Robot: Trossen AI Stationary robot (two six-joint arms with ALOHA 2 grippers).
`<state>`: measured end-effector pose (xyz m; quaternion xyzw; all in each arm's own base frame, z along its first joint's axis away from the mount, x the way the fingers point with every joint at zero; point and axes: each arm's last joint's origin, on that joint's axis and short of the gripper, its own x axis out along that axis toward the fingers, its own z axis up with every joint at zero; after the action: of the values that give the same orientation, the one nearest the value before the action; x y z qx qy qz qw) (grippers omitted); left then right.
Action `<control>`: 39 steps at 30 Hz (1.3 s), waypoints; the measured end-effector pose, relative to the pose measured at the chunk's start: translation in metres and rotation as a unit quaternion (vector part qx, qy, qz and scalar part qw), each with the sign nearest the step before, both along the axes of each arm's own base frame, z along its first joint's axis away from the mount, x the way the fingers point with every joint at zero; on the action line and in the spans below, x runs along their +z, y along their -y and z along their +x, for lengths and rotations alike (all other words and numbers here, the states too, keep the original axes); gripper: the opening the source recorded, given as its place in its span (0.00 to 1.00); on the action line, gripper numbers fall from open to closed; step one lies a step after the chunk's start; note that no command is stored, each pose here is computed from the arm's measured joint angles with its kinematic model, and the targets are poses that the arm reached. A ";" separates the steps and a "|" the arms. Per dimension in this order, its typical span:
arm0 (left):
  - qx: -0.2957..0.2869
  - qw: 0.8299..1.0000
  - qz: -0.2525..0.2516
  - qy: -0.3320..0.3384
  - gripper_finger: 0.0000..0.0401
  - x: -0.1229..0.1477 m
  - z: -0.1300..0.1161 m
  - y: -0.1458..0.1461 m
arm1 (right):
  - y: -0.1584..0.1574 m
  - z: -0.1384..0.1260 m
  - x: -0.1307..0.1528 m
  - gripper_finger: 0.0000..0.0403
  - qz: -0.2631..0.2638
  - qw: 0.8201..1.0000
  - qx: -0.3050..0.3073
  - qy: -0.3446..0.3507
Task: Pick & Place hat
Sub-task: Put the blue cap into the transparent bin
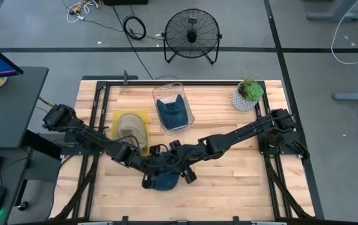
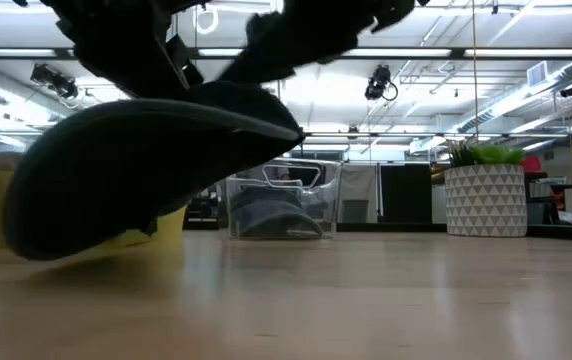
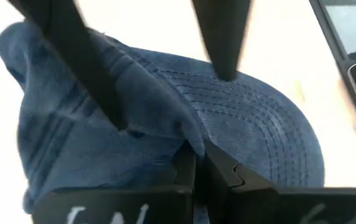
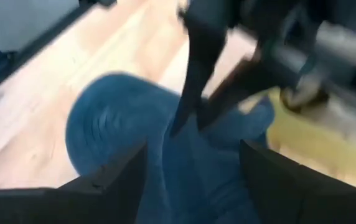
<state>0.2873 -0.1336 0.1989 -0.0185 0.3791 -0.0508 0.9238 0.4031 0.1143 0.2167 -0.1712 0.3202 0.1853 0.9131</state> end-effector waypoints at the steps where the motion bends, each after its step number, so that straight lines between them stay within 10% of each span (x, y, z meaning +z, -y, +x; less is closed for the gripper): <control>1: -0.005 1.000 0.011 0.007 0.03 0.001 0.001 0.000 | 0.001 -0.001 -0.002 0.64 0.002 1.000 -0.007 -0.013; 12: -0.046 0.994 0.085 0.049 0.04 0.005 0.005 -0.001 | 0.007 -0.007 -0.007 0.51 0.023 0.996 -0.054 -0.073; 23: -0.024 0.996 0.070 0.053 0.08 0.006 0.007 -0.003 | 0.007 -0.009 -0.010 0.04 0.039 0.992 -0.076 -0.091; 39: 0.002 0.995 0.075 0.063 0.42 0.008 0.007 -0.003 | -0.024 -0.047 -0.006 0.03 0.036 0.972 -0.113 -0.201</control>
<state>0.2947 -0.1306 0.2066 0.0532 0.3224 -0.0211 0.9449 0.3557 0.1378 0.2111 -0.0597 0.5078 0.1227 0.8506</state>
